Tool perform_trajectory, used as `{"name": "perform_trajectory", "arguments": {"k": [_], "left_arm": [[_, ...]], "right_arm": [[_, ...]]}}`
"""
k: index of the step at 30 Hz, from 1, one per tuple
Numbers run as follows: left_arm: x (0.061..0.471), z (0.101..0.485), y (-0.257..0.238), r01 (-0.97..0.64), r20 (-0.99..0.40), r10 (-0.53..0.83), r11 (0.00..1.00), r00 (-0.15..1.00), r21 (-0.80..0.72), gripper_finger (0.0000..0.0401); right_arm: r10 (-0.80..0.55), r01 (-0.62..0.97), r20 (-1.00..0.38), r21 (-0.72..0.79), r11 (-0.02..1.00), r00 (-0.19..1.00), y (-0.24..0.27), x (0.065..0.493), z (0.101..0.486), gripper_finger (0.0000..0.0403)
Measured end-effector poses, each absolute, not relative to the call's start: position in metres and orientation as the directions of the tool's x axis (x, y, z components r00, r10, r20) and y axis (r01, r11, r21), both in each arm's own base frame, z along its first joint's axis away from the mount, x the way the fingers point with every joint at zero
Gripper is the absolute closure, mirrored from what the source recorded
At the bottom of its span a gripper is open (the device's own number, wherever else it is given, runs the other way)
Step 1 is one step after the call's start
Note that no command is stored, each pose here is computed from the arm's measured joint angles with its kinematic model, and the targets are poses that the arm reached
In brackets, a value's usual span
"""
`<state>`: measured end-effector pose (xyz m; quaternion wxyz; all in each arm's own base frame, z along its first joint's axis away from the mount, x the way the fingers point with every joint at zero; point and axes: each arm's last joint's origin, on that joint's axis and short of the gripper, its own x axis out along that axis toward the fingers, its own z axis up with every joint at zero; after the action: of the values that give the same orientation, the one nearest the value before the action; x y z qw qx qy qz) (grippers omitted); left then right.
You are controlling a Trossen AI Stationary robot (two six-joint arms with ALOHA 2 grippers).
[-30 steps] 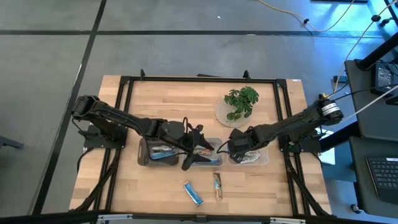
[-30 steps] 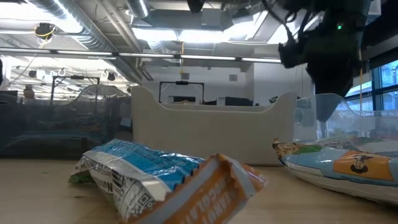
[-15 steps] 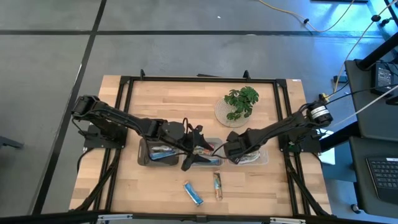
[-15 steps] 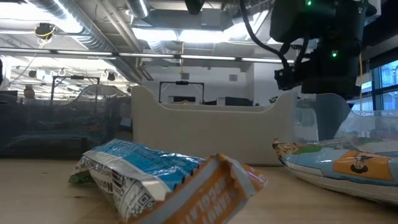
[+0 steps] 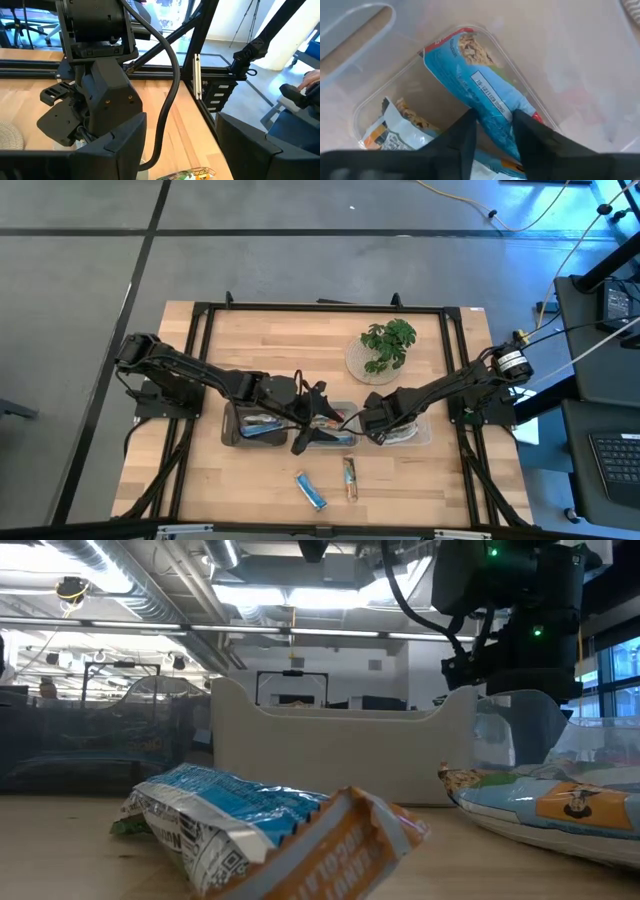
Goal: Pick and place Granola Bars by type
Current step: Put the red granola bar into the gray bin
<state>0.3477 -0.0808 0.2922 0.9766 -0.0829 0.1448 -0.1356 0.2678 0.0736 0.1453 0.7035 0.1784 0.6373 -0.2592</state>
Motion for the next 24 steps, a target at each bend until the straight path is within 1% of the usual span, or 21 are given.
{"name": "perform_trajectory", "arguments": {"k": [5, 9, 13, 16, 18, 24], "left_arm": [[0.348, 0.292, -0.081, 0.241, -0.260, -0.289, 0.950, 0.921, -0.200, 0.0170], [0.348, 0.292, -0.081, 0.241, -0.260, -0.289, 0.950, 0.921, -0.200, 0.0169], [0.348, 0.292, -0.081, 0.241, -0.260, -0.289, 0.950, 0.921, -0.200, 0.0172], [0.348, 0.292, -0.081, 0.242, -0.260, -0.289, 0.950, 0.921, -0.196, 0.0172], [0.348, 0.292, -0.081, 0.246, -0.260, -0.289, 0.951, 0.921, -0.186, 0.0171], [0.348, 0.292, -0.081, 0.247, -0.260, -0.289, 0.952, 0.921, -0.183, 0.0172]], "right_arm": [[-0.136, 0.591, -0.989, -0.081, 0.803, 0.050, 0.074, 0.267, 0.145, 0.0340], [-0.138, 0.589, -0.989, -0.085, 0.804, 0.046, 0.073, 0.267, 0.145, 0.0367], [-0.142, 0.590, -0.989, -0.092, 0.802, 0.039, 0.073, 0.267, 0.146, 0.0375], [-0.146, 0.585, -0.989, -0.113, 0.803, 0.010, 0.074, 0.267, 0.151, 0.0377], [-0.159, 0.581, -0.987, -0.137, 0.802, -0.013, 0.073, 0.267, 0.158, 0.0378], [-0.163, 0.560, -0.986, -0.145, 0.815, -0.018, 0.076, 0.277, 0.184, 0.0379]]}}
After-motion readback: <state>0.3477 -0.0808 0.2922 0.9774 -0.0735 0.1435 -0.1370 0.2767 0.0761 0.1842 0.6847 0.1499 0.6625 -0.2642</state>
